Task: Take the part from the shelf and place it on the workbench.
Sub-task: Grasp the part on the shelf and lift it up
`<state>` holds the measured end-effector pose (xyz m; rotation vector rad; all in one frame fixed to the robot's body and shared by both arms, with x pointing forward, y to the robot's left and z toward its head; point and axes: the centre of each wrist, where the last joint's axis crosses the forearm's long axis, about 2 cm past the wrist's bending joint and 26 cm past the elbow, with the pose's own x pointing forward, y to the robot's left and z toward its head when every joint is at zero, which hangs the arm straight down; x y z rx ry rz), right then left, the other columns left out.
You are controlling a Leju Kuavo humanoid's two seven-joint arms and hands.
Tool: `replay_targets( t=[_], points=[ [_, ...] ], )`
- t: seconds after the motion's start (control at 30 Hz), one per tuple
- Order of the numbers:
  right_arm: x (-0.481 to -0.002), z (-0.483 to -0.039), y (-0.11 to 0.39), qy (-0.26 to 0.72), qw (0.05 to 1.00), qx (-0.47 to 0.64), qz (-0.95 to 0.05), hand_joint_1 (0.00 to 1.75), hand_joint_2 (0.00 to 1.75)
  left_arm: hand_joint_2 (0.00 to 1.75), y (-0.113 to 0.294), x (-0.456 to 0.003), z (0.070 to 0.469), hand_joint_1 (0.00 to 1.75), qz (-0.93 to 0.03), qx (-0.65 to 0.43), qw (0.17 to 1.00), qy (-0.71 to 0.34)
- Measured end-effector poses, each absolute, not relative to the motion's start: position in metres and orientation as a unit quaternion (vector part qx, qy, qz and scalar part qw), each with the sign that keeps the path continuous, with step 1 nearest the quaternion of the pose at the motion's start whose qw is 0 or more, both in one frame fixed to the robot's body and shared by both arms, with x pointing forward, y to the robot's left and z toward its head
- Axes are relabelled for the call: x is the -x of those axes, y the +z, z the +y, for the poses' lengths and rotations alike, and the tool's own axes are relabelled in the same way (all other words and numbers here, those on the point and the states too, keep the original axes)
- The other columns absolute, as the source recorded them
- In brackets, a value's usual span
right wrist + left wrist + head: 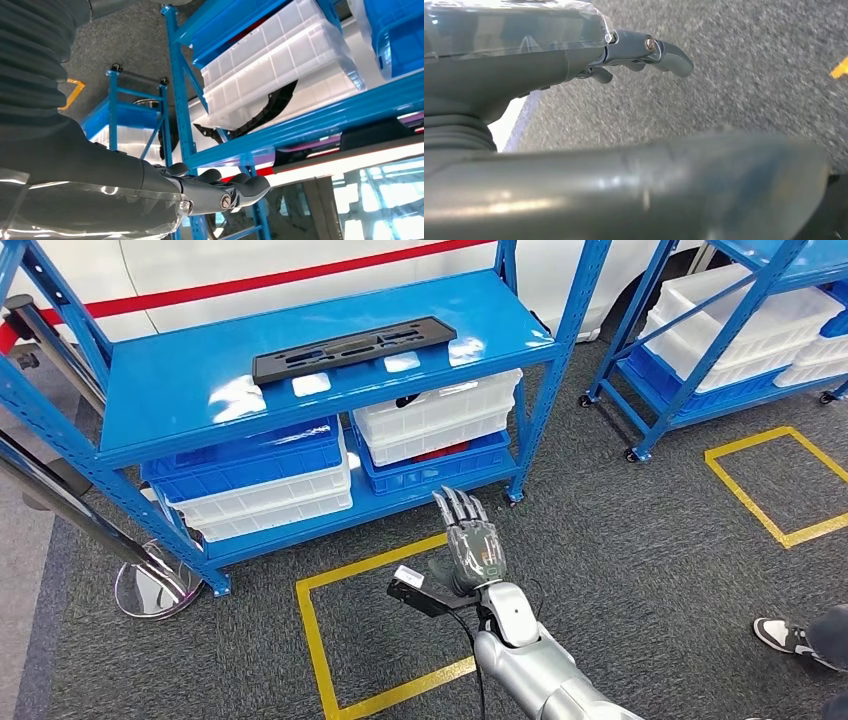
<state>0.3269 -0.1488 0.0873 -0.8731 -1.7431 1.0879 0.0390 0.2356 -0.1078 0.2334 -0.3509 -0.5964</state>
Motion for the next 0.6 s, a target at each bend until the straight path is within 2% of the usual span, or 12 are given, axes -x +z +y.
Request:
replay_targets(
  t=[0.6],
  points=[
    [-0.331, -0.144, 0.096, 0.431, 0.422, 0.358, -0.713, 0.00, 1.75, 0.00, -0.109, -0.039, 0.243, 0.00, -0.158, -0.112, 0.940, -0.281]
  ],
)
